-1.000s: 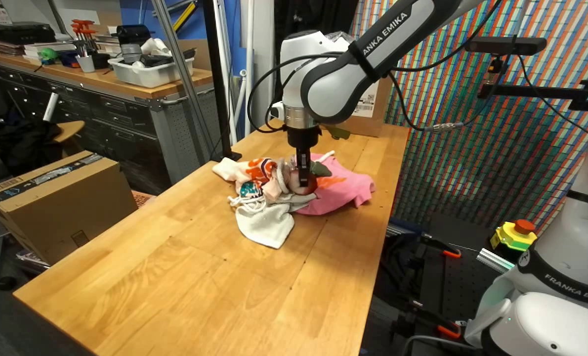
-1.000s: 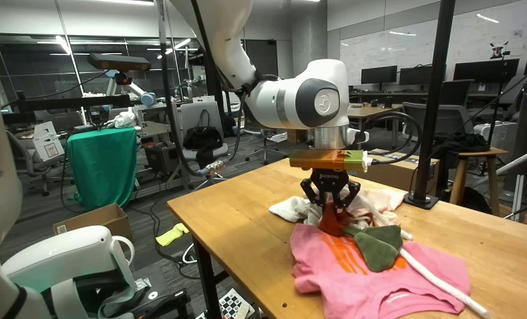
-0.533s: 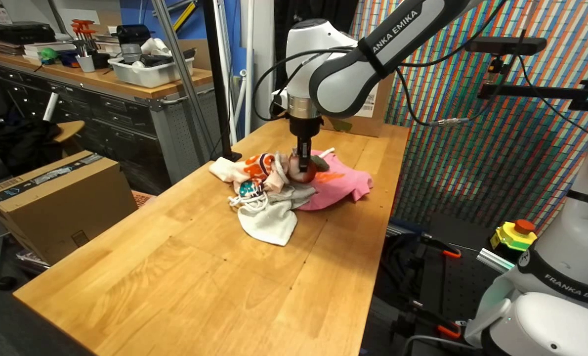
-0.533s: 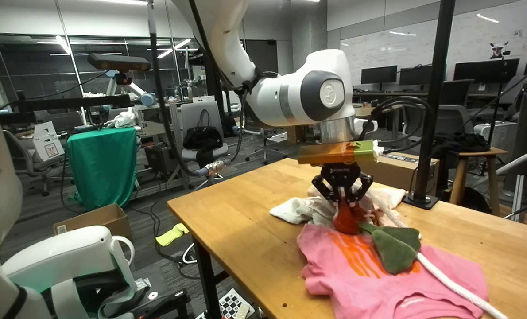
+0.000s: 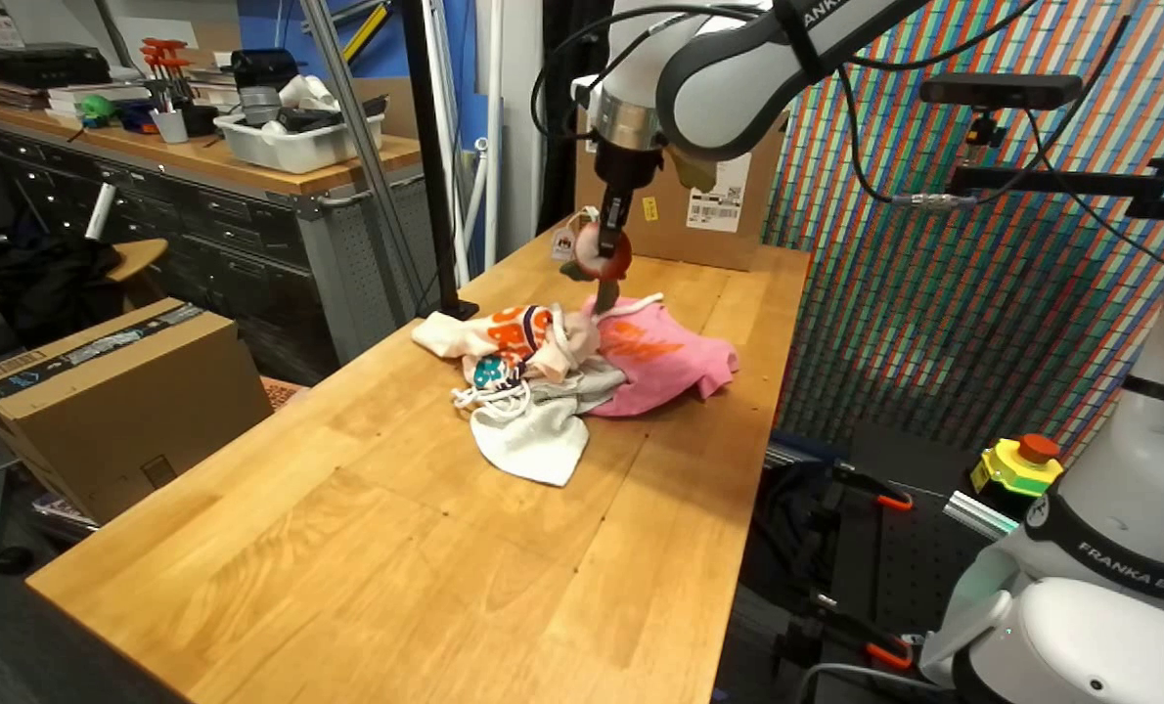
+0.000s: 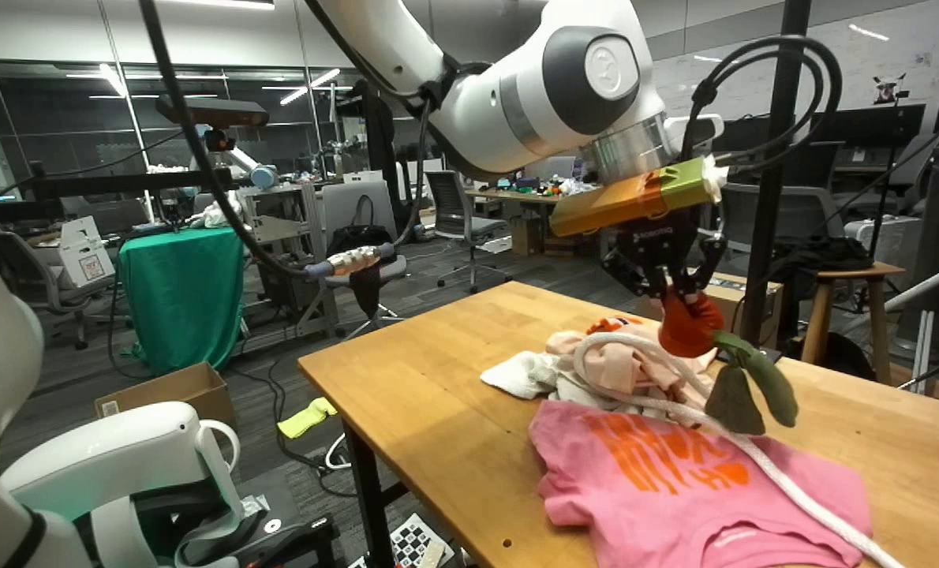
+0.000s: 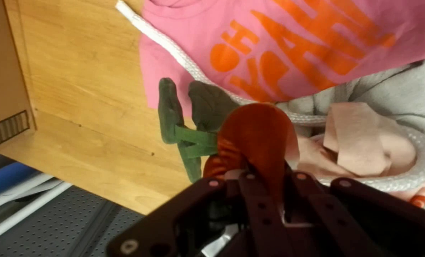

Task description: Pick up the objects and put them around the table.

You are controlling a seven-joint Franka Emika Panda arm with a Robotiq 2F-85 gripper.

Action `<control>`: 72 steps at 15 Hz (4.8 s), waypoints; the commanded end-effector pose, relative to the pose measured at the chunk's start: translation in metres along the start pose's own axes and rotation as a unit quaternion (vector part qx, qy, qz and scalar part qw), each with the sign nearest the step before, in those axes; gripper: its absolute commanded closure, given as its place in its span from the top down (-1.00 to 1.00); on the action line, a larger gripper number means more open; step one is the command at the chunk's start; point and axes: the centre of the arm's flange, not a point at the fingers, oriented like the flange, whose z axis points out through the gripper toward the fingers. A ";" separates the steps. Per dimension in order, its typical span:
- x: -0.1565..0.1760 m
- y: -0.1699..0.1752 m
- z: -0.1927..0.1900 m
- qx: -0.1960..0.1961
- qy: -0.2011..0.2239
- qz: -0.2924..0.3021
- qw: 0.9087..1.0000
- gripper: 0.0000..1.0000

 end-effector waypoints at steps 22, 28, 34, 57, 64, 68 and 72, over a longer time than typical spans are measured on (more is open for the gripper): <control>-0.121 0.201 0.051 -0.248 -0.021 0.420 0.872 -0.82; -0.127 0.210 0.067 -0.273 -0.063 0.453 0.846 0.05; -0.124 0.206 0.067 -0.275 -0.080 0.450 0.846 0.94; 0.044 -0.127 -0.029 -0.046 0.080 0.021 0.996 1.00; 0.082 -0.158 -0.014 -0.028 0.030 -0.036 0.998 1.00; 0.097 -0.157 0.010 -0.019 -0.006 -0.045 0.999 1.00; 0.105 -0.150 0.033 -0.012 -0.033 -0.045 0.998 1.00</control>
